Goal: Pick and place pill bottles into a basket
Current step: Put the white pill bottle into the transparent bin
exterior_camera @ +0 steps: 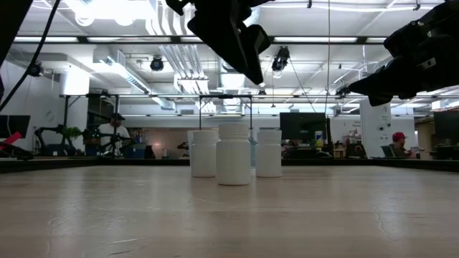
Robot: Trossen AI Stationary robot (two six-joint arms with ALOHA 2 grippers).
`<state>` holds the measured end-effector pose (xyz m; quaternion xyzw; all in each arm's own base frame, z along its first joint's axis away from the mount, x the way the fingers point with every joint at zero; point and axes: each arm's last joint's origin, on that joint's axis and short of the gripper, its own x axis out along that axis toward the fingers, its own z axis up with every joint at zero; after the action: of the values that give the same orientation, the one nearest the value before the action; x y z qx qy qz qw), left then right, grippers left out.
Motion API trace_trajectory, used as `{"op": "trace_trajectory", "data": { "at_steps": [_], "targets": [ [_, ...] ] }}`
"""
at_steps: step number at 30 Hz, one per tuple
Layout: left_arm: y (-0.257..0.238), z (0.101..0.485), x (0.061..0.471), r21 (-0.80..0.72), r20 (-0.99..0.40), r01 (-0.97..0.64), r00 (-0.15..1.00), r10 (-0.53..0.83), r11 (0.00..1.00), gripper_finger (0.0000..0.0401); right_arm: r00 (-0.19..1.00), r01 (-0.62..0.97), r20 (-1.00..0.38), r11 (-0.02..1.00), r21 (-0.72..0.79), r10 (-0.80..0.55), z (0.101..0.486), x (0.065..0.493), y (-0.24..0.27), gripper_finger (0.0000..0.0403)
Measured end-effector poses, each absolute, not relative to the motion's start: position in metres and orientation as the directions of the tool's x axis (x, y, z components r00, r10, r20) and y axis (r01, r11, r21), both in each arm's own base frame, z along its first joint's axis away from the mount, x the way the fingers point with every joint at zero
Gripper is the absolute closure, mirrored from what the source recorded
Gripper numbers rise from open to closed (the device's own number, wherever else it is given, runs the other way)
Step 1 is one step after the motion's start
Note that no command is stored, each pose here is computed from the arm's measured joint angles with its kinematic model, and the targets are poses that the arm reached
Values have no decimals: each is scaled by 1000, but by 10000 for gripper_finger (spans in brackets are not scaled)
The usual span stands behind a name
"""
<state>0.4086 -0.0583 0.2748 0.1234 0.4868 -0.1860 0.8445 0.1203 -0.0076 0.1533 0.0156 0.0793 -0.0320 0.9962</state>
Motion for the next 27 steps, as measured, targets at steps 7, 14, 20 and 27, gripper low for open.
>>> {"op": "trace_trajectory", "data": {
  "at_steps": [7, 14, 20, 27],
  "targets": [
    [-59, 266, 405, 0, -885, 420, 422, -195, 907, 184, 985, 66, -159, 997, 26, -61, 153, 120, -8, 394],
    [-60, 254, 403, -8, -896, 420, 400, -193, 907, 184, 985, 66, -159, 997, 26, -61, 153, 120, -8, 394],
    [-60, 246, 403, -5, -893, 421, 407, -194, 907, 184, 985, 66, -159, 997, 26, -61, 153, 120, -8, 394],
    [-59, 238, 402, -4, -897, 420, 399, -189, 908, 184, 985, 66, -159, 997, 26, -61, 153, 120, -8, 394]
  ]
}}
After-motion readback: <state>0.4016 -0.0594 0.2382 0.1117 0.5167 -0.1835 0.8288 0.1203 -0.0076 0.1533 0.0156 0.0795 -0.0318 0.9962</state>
